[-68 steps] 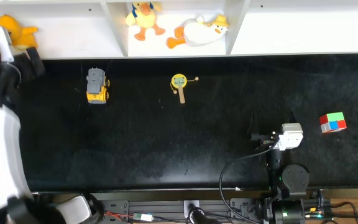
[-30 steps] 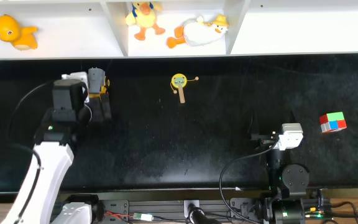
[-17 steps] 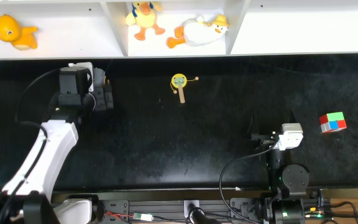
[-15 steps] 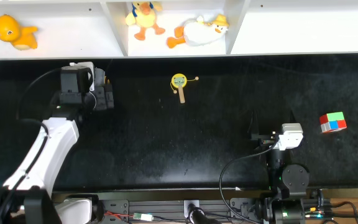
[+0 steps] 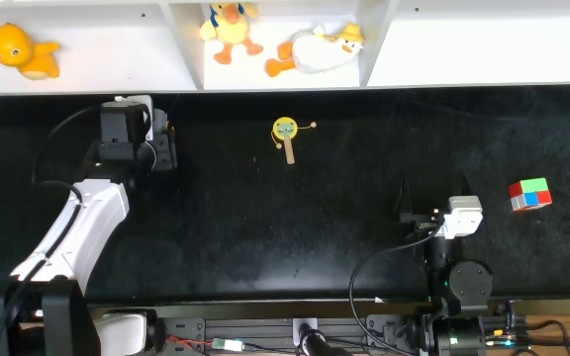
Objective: Store Toys
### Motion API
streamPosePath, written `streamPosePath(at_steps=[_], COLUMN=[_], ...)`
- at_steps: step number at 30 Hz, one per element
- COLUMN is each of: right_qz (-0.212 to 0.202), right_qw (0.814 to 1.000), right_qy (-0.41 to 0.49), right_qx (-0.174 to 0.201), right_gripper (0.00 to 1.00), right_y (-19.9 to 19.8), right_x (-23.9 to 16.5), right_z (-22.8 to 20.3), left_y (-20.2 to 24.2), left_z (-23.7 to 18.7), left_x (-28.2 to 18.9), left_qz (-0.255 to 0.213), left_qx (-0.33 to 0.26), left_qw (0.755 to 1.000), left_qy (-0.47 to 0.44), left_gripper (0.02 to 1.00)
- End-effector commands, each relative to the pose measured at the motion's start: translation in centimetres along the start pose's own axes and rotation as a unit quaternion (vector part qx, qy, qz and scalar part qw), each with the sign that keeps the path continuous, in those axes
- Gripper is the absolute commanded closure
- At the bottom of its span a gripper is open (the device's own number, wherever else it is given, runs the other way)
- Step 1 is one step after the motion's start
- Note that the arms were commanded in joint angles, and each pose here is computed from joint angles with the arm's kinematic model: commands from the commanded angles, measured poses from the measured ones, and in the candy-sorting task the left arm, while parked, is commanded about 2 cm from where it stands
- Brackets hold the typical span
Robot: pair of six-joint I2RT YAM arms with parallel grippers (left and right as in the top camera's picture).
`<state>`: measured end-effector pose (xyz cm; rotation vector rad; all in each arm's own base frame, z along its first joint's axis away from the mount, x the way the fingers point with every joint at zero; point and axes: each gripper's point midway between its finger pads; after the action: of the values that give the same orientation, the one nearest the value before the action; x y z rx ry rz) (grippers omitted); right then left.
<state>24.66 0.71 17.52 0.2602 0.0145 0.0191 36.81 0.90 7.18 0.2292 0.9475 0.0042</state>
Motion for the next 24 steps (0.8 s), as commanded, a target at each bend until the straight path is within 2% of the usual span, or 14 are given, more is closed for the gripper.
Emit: streamPosePath(at_steps=[1, 8, 15, 18, 24], right_qz=[0.006, 0.006, 0.006, 0.006, 0.006], right_qw=[1.000, 1.000, 1.000, 1.000, 1.000], right_qy=[0.000, 0.000, 0.000, 0.000, 0.000], right_qx=[0.000, 0.000, 0.000, 0.000, 0.000], right_gripper=[0.005, 0.007, 0.005, 0.005, 0.005], right_y=[0.2, 0.2, 0.2, 0.2, 0.2], right_x=[0.0, 0.0, 0.0, 0.0, 0.0], right_z=[-0.3, -0.3, -0.3, -0.3, -0.3], left_y=[0.0, -0.1, -0.1, -0.1, 0.2], left_z=[1.1, 0.9, 1.0, 1.0, 1.2], left_x=[-0.2, 0.4, 0.4, 0.4, -1.2], left_qz=[-0.003, -0.004, -0.004, -0.004, -0.002], left_qx=[0.007, 0.007, 0.007, 0.007, 0.008], left_qw=[1.000, 1.000, 1.000, 1.000, 1.000], left_qy=[-0.012, -0.007, -0.009, -0.009, -0.016], left_gripper=[0.327, 0.358, 0.564, 0.621, 0.669])
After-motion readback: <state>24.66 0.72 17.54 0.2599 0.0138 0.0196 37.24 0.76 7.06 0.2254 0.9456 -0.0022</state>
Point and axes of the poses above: each gripper's point midway between its finger pads, its own x axis out along the fingers, its own y axis along the line the jaws close on, z = x × y, and after that the axes turned 15 degrees about x, right-handed
